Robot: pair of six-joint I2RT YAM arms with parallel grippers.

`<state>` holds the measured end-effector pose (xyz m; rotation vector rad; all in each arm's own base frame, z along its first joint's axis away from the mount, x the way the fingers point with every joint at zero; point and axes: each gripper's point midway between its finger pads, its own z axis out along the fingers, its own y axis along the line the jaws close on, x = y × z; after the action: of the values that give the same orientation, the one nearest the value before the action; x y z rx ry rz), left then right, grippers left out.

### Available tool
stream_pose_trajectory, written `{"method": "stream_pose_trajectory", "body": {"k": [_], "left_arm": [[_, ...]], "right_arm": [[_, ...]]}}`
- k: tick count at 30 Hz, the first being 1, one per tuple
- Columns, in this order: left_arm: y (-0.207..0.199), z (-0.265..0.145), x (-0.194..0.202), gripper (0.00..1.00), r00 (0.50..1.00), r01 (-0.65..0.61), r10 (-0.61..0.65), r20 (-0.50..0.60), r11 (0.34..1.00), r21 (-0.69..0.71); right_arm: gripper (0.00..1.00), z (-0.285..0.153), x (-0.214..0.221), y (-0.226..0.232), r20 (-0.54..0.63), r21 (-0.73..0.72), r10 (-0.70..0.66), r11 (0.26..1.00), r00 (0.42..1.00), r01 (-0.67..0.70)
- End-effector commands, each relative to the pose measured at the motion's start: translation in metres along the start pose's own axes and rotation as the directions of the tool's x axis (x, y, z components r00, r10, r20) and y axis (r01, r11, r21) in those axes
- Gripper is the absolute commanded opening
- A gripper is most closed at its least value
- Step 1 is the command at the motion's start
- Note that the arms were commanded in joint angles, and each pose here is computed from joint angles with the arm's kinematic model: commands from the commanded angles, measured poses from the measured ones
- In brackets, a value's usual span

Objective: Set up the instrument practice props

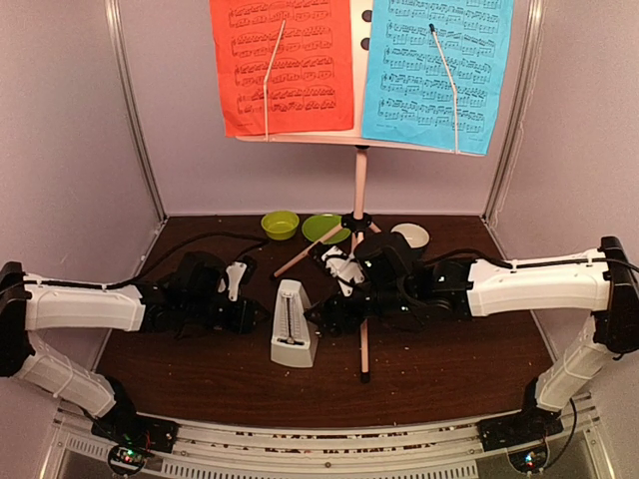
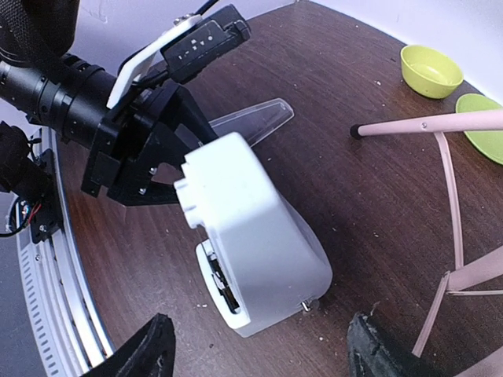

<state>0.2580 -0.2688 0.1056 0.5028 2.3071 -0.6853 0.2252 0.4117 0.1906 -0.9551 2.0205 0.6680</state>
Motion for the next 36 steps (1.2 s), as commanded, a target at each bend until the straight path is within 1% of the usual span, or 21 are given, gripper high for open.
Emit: {"method": "stream_pose_trajectory", "body": {"k": [1,7,11,15,22,26,30,32,34,36], "left_arm": [[-0.014,0.003,-0.026,0.43,0.998,-0.04,0.037,0.05,0.998,0.048],[-0.019,0.005,-0.033,0.43,0.997,-0.021,0.016,0.071,0.997,0.072],[-0.02,0.004,-0.034,0.43,0.997,-0.025,0.02,0.071,0.997,0.073],[-0.02,0.004,-0.034,0.43,0.997,-0.026,0.021,0.07,0.997,0.073],[-0.019,0.006,-0.034,0.42,0.998,-0.024,0.02,0.062,0.997,0.07],[-0.019,0.006,-0.033,0.42,0.998,-0.029,0.026,0.054,0.997,0.067],[-0.02,0.006,-0.033,0.42,0.998,-0.036,0.033,0.051,0.997,0.067],[-0.019,0.007,-0.033,0.42,0.998,-0.038,0.035,0.048,0.997,0.065],[-0.019,0.007,-0.033,0.42,0.998,-0.039,0.036,0.049,0.997,0.065],[-0.019,0.007,-0.033,0.42,0.998,-0.04,0.037,0.046,0.997,0.063]], "right_arm": [[0.75,0.006,-0.025,0.02,0.058,-0.075,0.075,0.995,0.995,-0.071],[0.72,0.022,-0.029,0.019,0.055,-0.045,0.126,0.991,0.99,-0.124],[0.71,0.029,-0.026,0.014,0.058,-0.015,0.136,0.991,0.989,-0.136],[0.68,0.035,-0.026,0.008,0.076,0.02,0.143,0.989,0.987,-0.144],[0.62,0.042,-0.023,0.004,0.087,0.03,0.167,0.985,0.982,-0.17],[0.55,0.041,-0.022,0.001,0.088,0.037,0.17,0.984,0.982,-0.174],[0.43,0.04,-0.018,-0.001,0.084,0.041,0.173,0.983,0.981,-0.177],[0.39,0.039,-0.016,-0.002,0.082,0.044,0.174,0.983,0.981,-0.178],[0.38,0.036,-0.014,-0.003,0.083,0.043,0.174,0.983,0.981,-0.178],[0.42,0.032,-0.014,-0.002,0.086,0.036,0.17,0.984,0.982,-0.173]]}}
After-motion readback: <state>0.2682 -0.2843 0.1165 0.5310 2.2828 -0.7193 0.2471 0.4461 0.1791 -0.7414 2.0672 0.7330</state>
